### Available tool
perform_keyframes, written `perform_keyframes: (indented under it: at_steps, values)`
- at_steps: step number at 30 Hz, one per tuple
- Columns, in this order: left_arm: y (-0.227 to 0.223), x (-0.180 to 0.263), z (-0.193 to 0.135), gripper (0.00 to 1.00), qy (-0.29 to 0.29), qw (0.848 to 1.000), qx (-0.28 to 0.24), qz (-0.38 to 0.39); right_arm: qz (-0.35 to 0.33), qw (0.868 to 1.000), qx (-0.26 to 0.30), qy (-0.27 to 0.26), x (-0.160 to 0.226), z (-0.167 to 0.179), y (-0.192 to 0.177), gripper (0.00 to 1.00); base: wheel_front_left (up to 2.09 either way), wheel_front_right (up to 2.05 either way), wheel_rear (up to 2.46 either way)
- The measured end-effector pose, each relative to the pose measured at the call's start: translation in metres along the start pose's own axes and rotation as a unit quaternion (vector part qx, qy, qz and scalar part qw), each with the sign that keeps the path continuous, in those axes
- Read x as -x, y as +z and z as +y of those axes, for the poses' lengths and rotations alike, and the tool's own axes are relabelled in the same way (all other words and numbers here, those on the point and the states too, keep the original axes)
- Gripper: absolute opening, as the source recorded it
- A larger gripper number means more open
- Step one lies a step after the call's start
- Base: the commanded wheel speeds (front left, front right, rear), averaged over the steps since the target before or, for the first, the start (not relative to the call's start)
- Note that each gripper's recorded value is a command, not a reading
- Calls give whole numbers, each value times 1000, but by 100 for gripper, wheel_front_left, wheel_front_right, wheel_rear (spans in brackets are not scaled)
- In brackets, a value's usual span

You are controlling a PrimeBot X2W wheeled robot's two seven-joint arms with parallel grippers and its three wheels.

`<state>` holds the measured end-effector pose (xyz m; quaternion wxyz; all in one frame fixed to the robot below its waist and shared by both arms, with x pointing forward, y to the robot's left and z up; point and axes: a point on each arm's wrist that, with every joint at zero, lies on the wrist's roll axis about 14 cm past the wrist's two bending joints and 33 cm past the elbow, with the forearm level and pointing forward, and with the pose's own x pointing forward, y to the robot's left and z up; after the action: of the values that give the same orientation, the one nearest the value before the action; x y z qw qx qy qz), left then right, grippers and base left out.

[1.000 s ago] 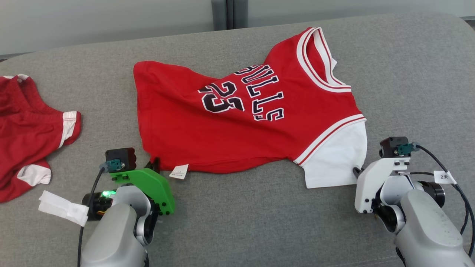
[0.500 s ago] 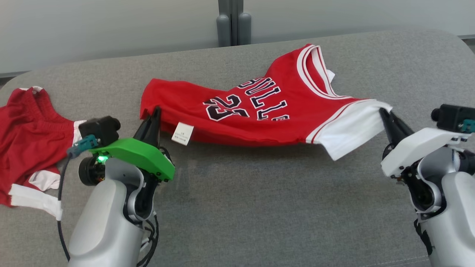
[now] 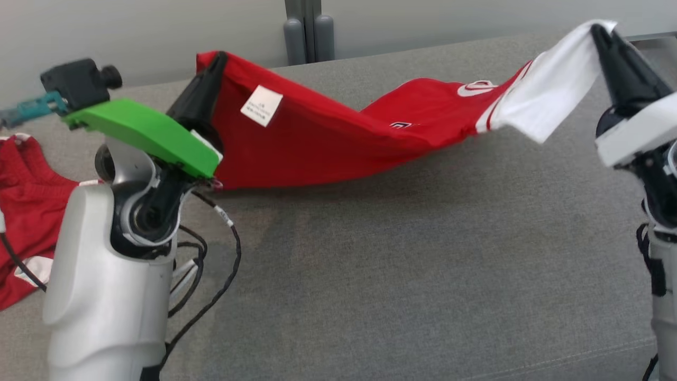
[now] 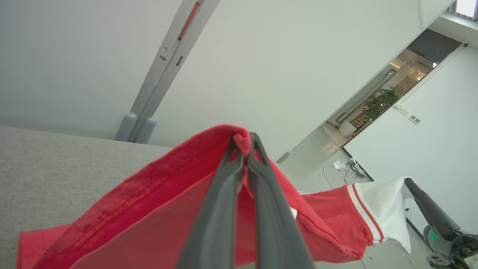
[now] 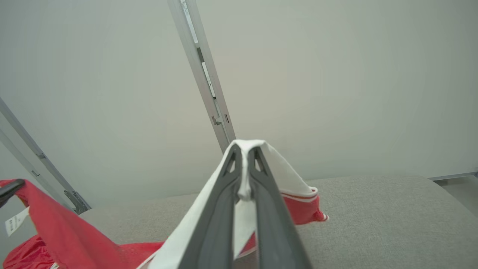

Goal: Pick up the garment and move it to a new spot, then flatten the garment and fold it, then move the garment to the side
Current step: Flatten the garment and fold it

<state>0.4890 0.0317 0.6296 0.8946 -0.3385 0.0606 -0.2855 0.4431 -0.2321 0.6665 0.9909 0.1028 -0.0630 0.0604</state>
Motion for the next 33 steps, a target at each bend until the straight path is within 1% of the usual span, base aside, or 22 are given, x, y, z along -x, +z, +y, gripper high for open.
perform_keyframes:
  at_steps: [3, 6, 9, 11, 12, 15, 17, 19, 21, 22, 23, 24, 26, 28, 30, 32, 33]
  values:
    - [13, -14, -1, 0, -3, 1000, 20, 4, -7, 1000, 9, 1, -20, -3, 15, 0, 0, 0, 0]
    - [30, -33, 7, 0, 6, 1000, 29, -2, 4, 1000, 8, -3, -48, -10, 16, 0, 0, 0, 0]
    - [46, -55, 24, 0, 19, 1000, 11, -13, 8, 1000, 2, -10, -83, -17, 12, 0, 0, 0, 0]
    - [59, -73, 41, 0, 34, 999, -19, -34, -8, 1000, -12, -17, -110, -21, 13, 0, 0, 0, 0]
    - [65, -80, 48, 0, 40, 998, -21, -48, -18, 1000, -11, -21, -121, -22, 14, 0, 0, 0, 0]
    - [83, -106, 65, 0, 46, 993, -32, -100, -82, 996, -28, -27, -155, -24, 30, 0, 0, 0, 0]
    - [93, -121, 75, 0, 43, 989, -57, -131, -143, 988, -47, -32, -173, -25, 48, 0, 0, 0, 0]
    - [101, -131, 84, 0, 40, 984, -62, -162, -193, 979, -50, -35, -183, -27, 64, 0, 0, 0, 0]
    - [120, -139, 81, 0, 22, 975, -50, -215, -259, 964, -57, -30, -189, -25, 93, 0, 0, 0, 0]
    - [131, -141, 76, 0, 8, 970, -42, -240, -287, 955, -72, -24, -189, -23, 106, 0, 0, 0, 0]
    - [147, -141, 71, 0, -6, 961, -29, -274, -315, 945, -85, -14, -190, -18, 120, 0, 0, 0, 0]
    - [161, -139, 68, 0, -18, 953, -15, -303, -328, 942, -70, -2, -192, -11, 128, 0, 0, 0, 0]
    - [174, -135, 65, 0, -30, 944, -13, -328, -340, 939, -53, 16, -194, 0, 134, 0, 0, 0, 0]
    - [179, -130, 70, 0, -32, 940, 0, -339, -331, 943, -31, 25, -199, 4, 130, 0, 0, 0, 0]
    - [177, -128, 79, 0, -23, 942, -3, -335, -315, 949, -11, 30, -204, 6, 120, 0, 0, 0, 0]
    - [161, -130, 98, 0, -2, 950, -12, -313, -283, 959, 9, 27, -210, 0, 98, 0, 0, 0, 0]
    - [145, -130, 113, 0, 16, 955, -13, -297, -255, 967, 17, 21, -214, -7, 77, 0, 0, 0, 0]
